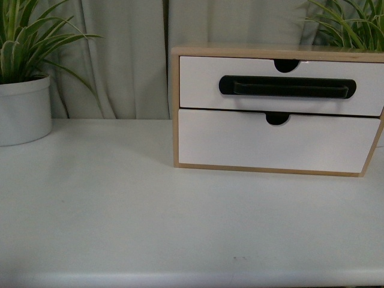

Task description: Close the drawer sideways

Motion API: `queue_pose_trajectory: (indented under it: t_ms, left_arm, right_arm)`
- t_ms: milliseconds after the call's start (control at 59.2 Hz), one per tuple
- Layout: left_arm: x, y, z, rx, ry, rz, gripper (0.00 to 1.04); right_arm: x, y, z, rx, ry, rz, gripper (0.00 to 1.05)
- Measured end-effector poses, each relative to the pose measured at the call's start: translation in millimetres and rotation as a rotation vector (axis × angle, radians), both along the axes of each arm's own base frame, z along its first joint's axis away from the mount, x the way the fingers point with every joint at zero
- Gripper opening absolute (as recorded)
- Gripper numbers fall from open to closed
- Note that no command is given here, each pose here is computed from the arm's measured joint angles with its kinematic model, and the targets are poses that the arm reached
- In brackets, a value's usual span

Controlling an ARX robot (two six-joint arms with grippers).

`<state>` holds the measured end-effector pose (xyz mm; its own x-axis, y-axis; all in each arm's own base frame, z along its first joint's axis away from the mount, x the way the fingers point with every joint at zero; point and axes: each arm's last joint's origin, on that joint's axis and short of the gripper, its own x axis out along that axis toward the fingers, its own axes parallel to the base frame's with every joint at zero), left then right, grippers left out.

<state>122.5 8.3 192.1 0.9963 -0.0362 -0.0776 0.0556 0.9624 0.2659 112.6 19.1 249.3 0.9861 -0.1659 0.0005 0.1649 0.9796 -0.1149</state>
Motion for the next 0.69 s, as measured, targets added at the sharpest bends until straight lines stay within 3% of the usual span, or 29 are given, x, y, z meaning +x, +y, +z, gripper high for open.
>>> queue_pose_trajectory:
  t_ms: [152,220,321,490,642,692]
  left_arm:
    - [0,0,0,-0.026,-0.001,0.005,0.98]
    - [-1,-4,-2,-0.107,-0.054,0.056,0.87]
    - [-4,-8,-6,-0.208,-0.07,0.04,0.68]
    - [-9,-8,-13,-0.255,-0.073,0.048,0.3]
    - [-11,-8,-16,-0.259,-0.072,0.05,0.05]
    - [-12,-8,-18,-0.265,-0.079,0.048,0.04]
  right_arm:
    - [0,0,0,0.011,-0.001,0.0,0.95]
    - [-1,0,-1,0.039,-0.011,0.062,0.9]
    - [-2,-4,-16,0.084,-0.007,0.172,0.69]
    - [-6,-16,-39,0.1,0.005,0.186,0.33]
    - [-15,-19,-49,0.102,-0.008,0.171,0.07]
    - [-15,-19,-50,0.1,-0.011,0.172,0.01]
